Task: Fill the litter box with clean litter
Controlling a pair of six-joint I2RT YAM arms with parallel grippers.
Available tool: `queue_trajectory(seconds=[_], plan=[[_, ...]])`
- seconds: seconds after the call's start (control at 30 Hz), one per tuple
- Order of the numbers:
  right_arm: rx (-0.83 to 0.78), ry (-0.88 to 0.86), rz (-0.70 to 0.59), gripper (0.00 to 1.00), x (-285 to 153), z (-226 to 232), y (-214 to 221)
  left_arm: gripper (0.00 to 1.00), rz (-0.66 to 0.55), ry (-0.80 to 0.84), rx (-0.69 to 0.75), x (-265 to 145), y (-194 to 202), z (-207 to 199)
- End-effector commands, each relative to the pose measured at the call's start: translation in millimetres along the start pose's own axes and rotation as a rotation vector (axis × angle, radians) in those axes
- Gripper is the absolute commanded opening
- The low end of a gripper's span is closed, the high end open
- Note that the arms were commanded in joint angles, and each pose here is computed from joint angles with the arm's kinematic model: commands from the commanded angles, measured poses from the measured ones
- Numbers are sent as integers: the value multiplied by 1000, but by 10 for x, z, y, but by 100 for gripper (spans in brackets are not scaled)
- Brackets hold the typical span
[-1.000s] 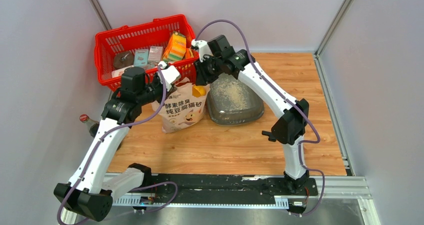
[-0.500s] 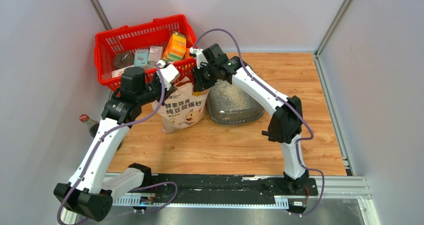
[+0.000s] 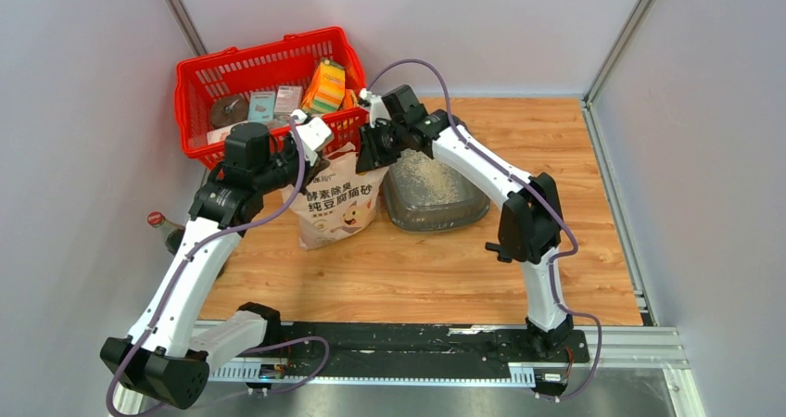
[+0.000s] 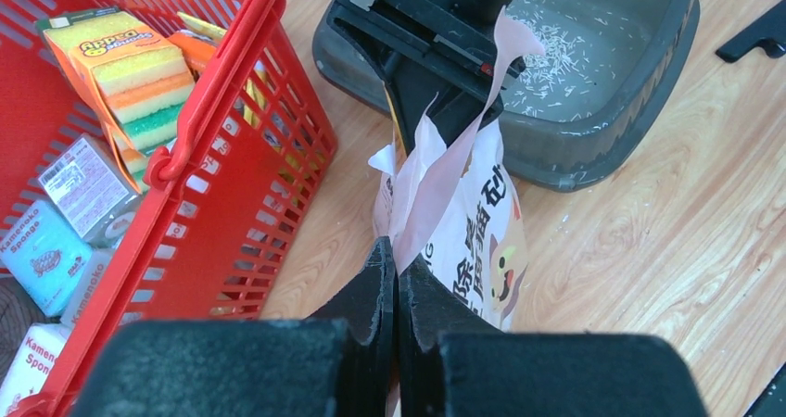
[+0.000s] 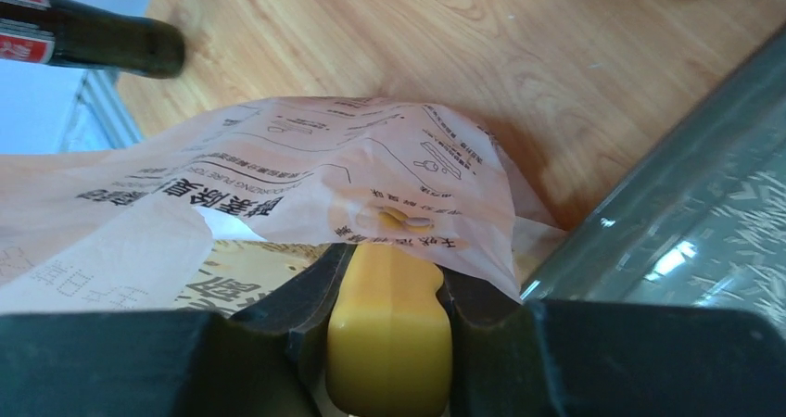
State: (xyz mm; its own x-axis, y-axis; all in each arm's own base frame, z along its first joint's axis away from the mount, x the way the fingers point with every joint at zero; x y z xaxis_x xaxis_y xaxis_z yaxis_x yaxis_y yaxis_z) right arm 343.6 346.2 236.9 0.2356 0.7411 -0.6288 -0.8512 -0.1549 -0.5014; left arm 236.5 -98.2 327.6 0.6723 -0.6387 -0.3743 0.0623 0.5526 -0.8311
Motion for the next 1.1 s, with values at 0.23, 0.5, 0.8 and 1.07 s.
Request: queue_trajectory(seconds=[0.23,0.5,0.8,1.07], plan=[[243,-304,229,0,230,44,219,0,-206,-69,151,-119,-497,220],[320,-459,209,0,-18,-70,-74,0,-170,-76,238,-131,-507,290],[518,-492,131,0,-428,-454,-336,0,-188,-125,362,-149,-731,509],[531,-474,52,0,-766,-461,-442,0,-231,-148,479,-205,-966,653]])
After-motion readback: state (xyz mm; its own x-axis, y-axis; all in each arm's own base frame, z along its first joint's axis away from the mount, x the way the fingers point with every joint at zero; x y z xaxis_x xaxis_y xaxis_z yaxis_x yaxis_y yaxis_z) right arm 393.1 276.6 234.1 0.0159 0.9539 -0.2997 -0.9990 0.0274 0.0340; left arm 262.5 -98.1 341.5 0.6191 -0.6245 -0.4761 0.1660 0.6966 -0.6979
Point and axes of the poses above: each gripper's point midway between its finger pads, its own x axis out along the fingers, its own z axis along the line the jaws close on, y = z × x, the point moved 8 cm from there along -x, back along the fingers, and after that the axes turned 13 degrees about x, right-handed, at the moved point
